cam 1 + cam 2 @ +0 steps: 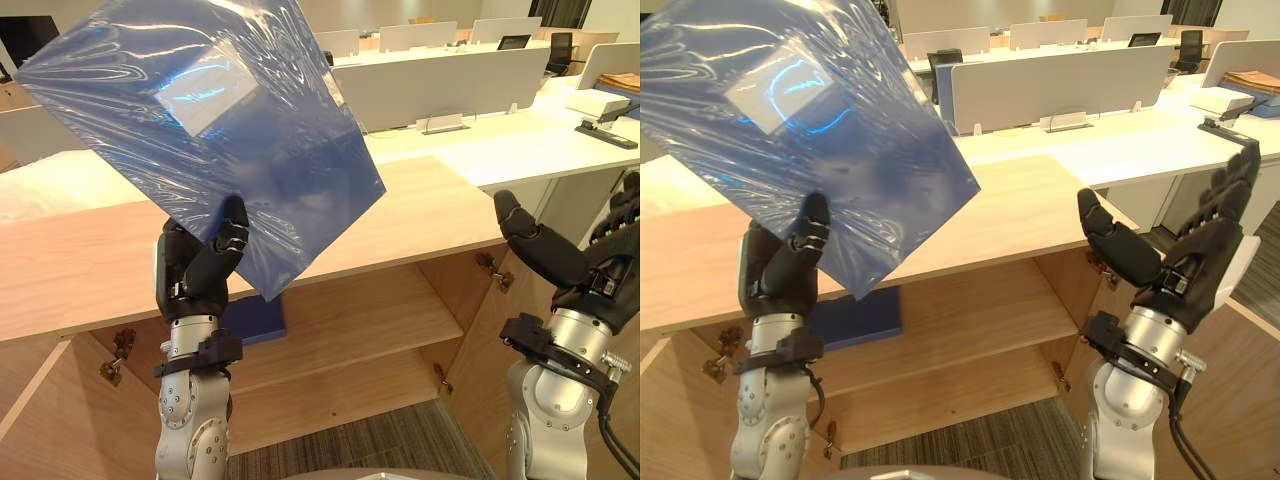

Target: Walk over to the cabinet, pick up the folder, carry it to the office cabinet, place the folder inside the office cabinet, then close the office cabinet door

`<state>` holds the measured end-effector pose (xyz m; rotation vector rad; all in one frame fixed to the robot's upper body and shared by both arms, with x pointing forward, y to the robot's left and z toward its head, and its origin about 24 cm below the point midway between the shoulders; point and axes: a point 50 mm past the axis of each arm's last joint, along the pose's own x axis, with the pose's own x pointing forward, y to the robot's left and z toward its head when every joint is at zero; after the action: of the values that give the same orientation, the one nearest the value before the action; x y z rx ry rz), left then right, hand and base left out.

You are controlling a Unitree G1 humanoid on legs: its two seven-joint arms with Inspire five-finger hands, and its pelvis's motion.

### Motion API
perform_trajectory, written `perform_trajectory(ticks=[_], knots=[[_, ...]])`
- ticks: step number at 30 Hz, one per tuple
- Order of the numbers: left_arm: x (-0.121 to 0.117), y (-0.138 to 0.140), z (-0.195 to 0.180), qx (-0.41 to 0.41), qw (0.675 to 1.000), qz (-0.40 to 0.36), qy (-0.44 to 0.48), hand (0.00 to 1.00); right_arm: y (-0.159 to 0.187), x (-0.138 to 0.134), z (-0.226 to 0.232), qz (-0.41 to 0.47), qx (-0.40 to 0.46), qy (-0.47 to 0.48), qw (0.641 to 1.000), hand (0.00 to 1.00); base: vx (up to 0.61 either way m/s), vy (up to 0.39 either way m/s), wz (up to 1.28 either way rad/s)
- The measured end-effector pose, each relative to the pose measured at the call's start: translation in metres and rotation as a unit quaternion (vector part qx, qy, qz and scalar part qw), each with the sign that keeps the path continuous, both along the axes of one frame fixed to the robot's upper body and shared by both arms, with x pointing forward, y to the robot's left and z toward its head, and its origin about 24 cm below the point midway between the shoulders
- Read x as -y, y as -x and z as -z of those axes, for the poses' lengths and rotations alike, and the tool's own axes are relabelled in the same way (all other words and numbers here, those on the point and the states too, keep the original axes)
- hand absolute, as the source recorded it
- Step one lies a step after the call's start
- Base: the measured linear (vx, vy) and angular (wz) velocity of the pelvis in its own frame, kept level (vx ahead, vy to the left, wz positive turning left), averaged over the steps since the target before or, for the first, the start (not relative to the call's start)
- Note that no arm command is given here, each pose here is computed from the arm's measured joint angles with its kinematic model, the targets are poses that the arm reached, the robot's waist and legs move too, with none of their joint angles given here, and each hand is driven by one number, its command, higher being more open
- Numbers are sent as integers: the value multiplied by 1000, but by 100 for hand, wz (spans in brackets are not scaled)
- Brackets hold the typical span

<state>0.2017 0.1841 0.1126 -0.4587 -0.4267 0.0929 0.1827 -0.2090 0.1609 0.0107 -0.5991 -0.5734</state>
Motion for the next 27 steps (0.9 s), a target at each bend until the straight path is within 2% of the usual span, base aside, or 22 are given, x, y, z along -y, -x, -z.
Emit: perform_trajectory(ticks=[5,10,15,22,27], knots=[[-6,-4,10,-23,998,28,-45,0,-15,1,-7,-136,38,-16,990,100,-33,42,1],[-13,-9,16,-39,993,66,-88,0,-49,10,6,-273,-8,-33,961,100,-46,36,6],[-16,-14,11,-27,988,97,-113,0,-70,6,11,-375,-56,-29,925,100,-19,3,3],[-20,-19,-3,-1,978,164,-131,0,-83,5,6,-467,-94,-29,879,100,-9,0,2],[-18,-18,-6,0,968,203,-146,0,-83,9,4,-490,-115,-17,864,100,-20,9,4]])
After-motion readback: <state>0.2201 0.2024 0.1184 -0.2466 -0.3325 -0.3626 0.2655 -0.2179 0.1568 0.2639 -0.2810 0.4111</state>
